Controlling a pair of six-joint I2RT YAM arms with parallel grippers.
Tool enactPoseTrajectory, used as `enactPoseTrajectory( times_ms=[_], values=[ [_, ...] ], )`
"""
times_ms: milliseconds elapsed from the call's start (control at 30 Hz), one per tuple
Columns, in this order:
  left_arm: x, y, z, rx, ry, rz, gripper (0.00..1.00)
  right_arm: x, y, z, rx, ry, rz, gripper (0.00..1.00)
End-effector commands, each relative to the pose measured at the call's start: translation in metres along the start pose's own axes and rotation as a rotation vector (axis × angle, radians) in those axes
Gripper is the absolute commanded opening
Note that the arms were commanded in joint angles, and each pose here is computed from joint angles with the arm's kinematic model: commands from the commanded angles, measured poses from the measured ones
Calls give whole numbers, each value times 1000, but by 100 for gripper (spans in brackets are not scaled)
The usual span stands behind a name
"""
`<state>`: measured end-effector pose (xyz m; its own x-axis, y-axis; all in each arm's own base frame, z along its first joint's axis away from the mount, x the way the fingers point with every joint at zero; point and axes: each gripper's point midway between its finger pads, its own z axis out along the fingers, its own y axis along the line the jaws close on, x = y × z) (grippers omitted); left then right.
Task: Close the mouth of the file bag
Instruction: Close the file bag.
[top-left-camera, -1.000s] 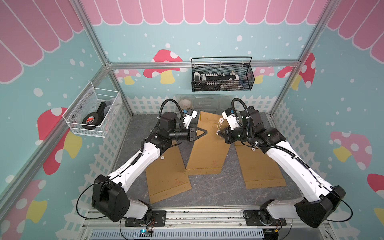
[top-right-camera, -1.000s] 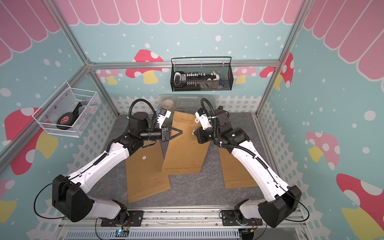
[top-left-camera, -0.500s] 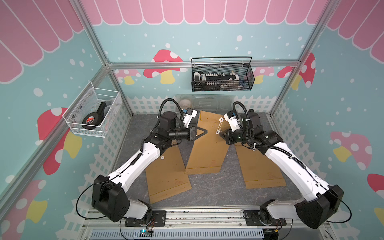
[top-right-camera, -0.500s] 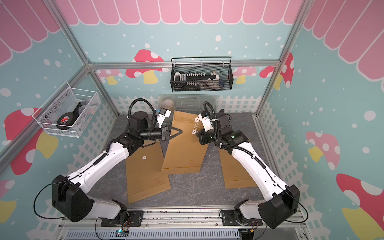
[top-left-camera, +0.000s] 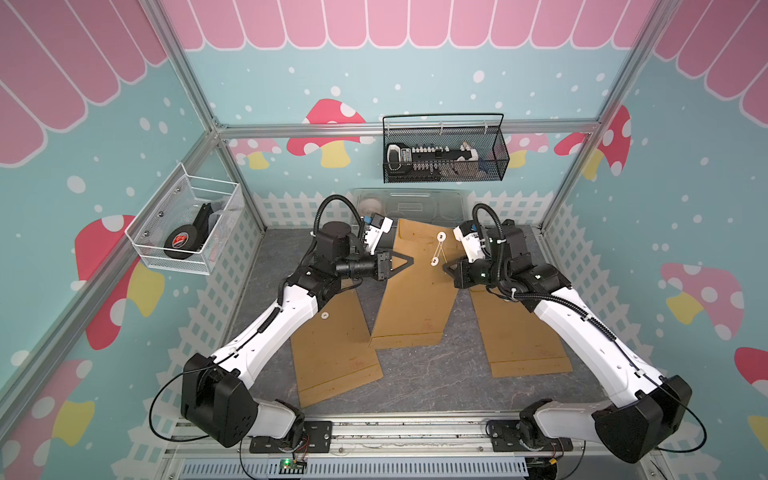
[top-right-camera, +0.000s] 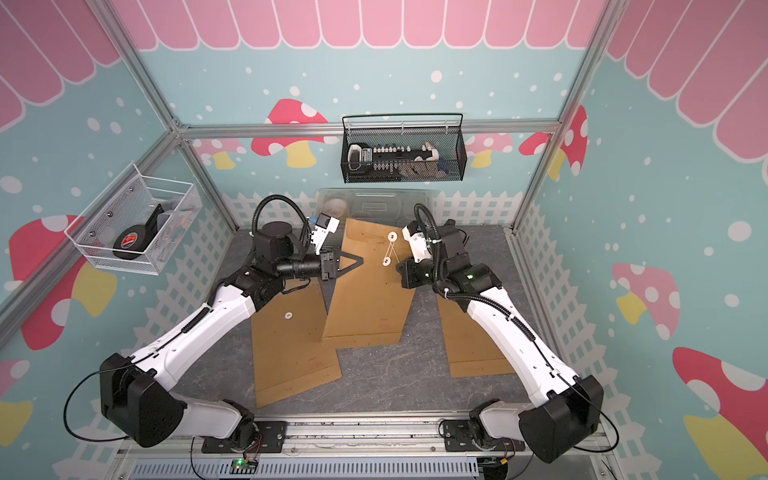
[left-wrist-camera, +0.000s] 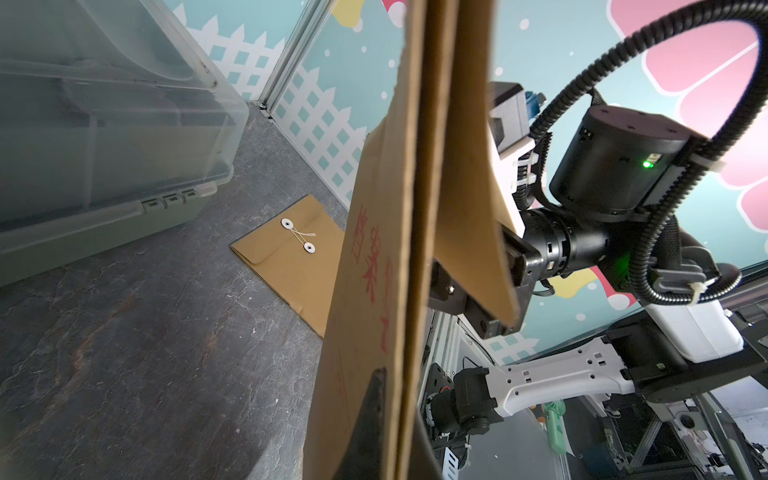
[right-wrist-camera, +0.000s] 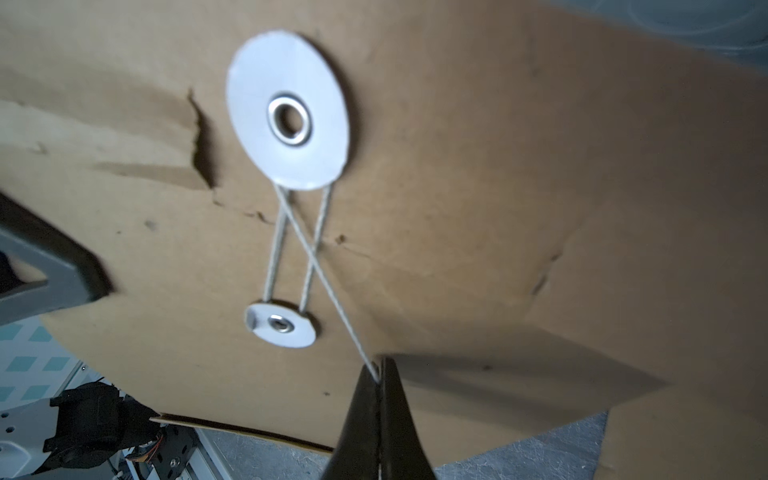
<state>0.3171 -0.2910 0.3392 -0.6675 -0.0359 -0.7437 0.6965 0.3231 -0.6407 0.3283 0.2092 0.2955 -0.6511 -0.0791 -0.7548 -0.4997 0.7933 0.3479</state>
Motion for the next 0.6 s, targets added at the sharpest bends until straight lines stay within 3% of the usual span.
enactPoseTrajectory(
  times_ms=[0, 200, 467, 567],
  values=[
    [-19, -16, -11, 11, -48, 53, 0, 6, -6, -11, 6, 11, 27, 0],
    [-19, -18, -12, 13, -47, 57, 0, -4, -15, -18, 40, 11, 33, 0],
    [-18, -11, -13, -11, -43, 58, 0, 0, 8, -43, -29, 79, 24, 0],
    [-17, -11, -12, -2, -35, 61, 0, 2, 0, -53, 42, 105, 2, 0]
  ],
)
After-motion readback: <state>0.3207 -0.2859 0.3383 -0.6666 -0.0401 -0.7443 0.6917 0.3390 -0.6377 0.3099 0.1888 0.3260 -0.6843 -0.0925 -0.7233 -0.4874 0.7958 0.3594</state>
